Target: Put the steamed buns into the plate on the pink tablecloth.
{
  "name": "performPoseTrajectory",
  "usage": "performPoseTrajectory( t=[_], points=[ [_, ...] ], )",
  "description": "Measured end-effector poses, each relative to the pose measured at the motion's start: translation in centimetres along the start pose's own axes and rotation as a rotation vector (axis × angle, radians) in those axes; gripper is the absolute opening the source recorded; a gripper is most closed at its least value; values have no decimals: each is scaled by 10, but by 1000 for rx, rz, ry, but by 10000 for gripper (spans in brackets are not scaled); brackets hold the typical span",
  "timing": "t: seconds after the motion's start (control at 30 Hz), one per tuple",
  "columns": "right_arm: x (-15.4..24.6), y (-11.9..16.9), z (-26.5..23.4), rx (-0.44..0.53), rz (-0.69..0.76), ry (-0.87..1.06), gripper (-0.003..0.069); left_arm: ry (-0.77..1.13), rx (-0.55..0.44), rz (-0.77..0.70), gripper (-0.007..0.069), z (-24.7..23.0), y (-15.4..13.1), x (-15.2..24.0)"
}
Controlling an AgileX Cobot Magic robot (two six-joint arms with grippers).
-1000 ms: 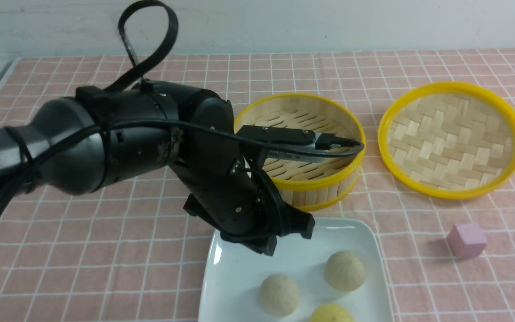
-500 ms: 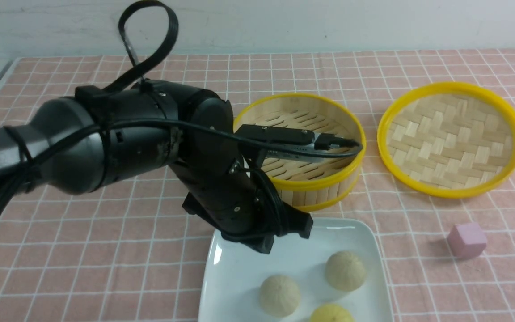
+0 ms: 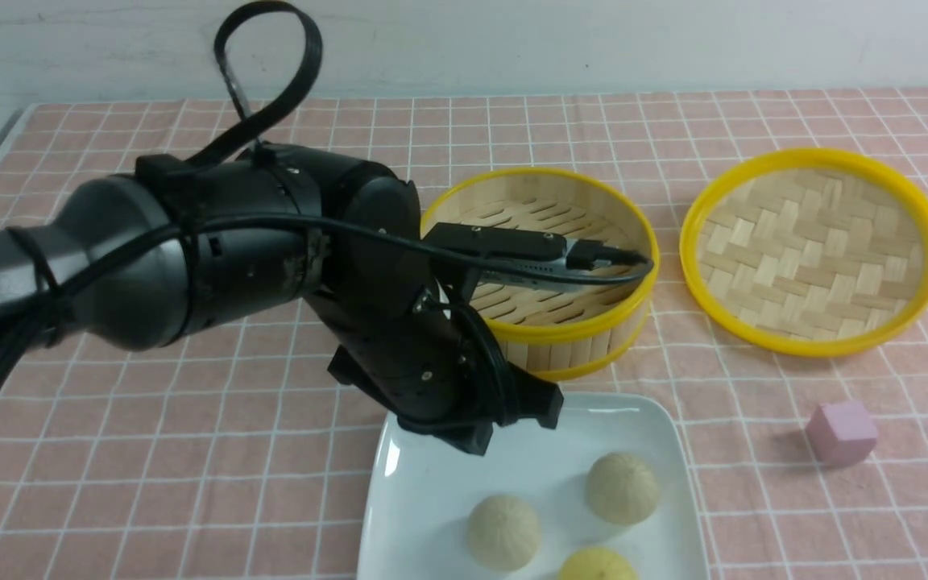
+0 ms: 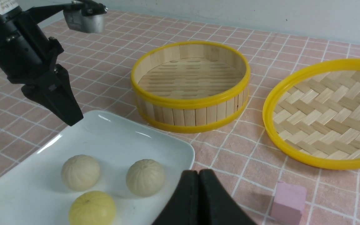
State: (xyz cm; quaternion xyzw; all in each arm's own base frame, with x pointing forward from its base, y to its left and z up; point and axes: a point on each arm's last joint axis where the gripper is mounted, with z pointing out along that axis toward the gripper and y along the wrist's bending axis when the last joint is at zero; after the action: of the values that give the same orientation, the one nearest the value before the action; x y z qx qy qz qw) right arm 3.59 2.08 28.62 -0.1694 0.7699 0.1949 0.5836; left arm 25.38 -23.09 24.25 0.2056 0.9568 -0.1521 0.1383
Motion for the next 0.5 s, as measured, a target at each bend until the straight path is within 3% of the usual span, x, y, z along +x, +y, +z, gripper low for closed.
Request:
performPoseTrajectory(
  t=[0.23, 0.5],
  points=[
    [15, -2, 5, 10, 2, 17, 1, -1, -7, 7, 12, 0, 1, 0],
    [65, -19, 19, 268, 76, 47, 8, -18, -34, 65, 17, 0, 3, -2]
  ],
)
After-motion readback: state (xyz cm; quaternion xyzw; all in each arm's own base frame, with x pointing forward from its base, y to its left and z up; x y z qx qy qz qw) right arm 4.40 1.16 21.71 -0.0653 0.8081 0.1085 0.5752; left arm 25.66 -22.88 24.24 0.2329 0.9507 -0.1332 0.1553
